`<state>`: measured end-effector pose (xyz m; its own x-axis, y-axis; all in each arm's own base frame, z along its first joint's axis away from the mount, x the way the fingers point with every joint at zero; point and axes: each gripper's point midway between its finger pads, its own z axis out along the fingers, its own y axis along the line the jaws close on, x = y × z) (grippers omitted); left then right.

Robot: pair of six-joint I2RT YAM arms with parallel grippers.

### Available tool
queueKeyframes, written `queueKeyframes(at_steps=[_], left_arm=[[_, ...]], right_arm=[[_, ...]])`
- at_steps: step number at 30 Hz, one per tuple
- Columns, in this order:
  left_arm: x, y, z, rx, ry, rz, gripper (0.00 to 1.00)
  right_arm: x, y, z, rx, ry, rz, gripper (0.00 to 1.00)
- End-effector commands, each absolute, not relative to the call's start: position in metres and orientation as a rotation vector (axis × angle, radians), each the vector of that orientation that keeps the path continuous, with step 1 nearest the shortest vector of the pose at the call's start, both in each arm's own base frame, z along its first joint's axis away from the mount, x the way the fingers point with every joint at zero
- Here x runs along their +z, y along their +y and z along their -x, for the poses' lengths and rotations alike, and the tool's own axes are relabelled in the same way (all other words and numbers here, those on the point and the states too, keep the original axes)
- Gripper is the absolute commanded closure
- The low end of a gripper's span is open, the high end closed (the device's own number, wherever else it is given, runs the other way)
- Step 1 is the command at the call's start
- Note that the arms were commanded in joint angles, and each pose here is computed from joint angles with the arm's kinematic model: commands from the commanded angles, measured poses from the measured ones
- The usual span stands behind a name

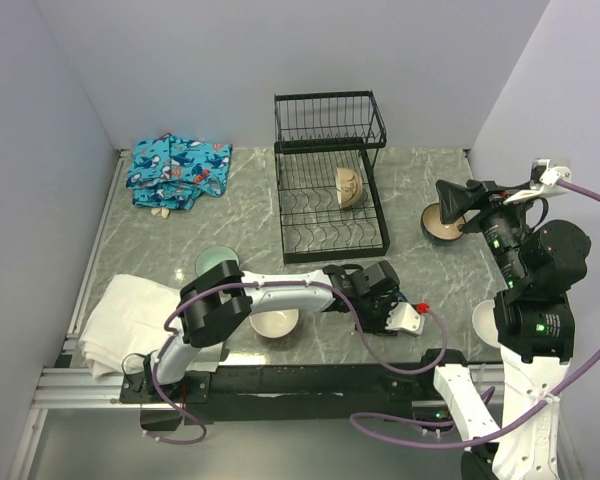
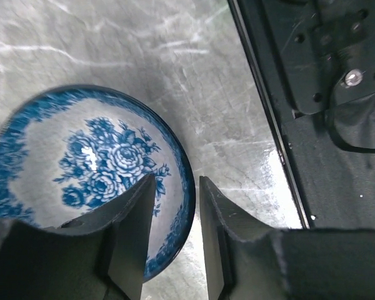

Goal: Load the bowls into the dish rack

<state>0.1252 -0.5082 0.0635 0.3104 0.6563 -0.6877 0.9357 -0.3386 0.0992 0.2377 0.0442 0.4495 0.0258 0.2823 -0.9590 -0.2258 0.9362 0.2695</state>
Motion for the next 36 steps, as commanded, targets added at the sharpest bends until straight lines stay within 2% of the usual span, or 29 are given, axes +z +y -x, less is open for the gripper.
queueKeyframes(at_steps=[1, 8, 9, 12, 15, 18, 25, 28, 30, 32, 35, 36], left_arm=[[0.074, -0.520, -0.125, -0.758, 1.390, -2.067, 0.62], [0.074, -0.518, -0.122, -0.771, 1.402, -2.071, 0.72], [0.078, -0.518, -0.121, -0.777, 1.398, -2.065, 0.80], [0.104, -0.514, -0.119, -0.793, 1.376, -2.041, 0.91], [0.148, -0.506, -0.121, -0.834, 1.355, -1.980, 0.96], [0.195, -0.492, -0.137, -0.914, 1.403, -1.882, 0.96], [0.306, -0.439, -0.237, -1.117, 1.466, -1.409, 0.99], [0.324, -0.412, -0.268, -1.252, 1.550, -1.189, 0.99], [0.336, -0.403, -0.271, -1.398, 1.487, -1.080, 0.99], [0.335, -0.392, -0.284, -1.430, 1.417, -0.997, 0.99], [0.322, -0.390, -0.300, -1.514, 1.473, -0.881, 0.99], [0.336, -0.389, -0.304, -1.587, 1.446, -0.802, 0.98]], right_arm=[[0.472, 0.040, -0.230, 0.357, 1.429, -0.035, 0.29], [0.473, 0.040, -0.230, 0.363, 1.419, -0.045, 0.30], [0.473, 0.039, -0.229, 0.363, 1.419, -0.047, 0.30], [0.476, 0.039, -0.229, 0.361, 1.411, -0.053, 0.31], [0.483, 0.037, -0.231, 0.354, 1.395, -0.053, 0.32], [0.491, 0.034, -0.240, 0.339, 1.373, -0.051, 0.33], [0.468, 0.027, -0.279, 0.316, 1.467, -0.067, 0.34], [0.456, 0.019, -0.297, 0.261, 1.515, -0.044, 0.35], [0.445, 0.013, -0.313, 0.218, 1.559, -0.031, 0.35], [0.439, 0.004, -0.326, 0.192, 1.587, -0.056, 0.35], [0.434, -0.006, -0.339, 0.153, 1.623, -0.056, 0.36], [0.433, -0.009, -0.342, 0.134, 1.632, -0.044, 0.36]])
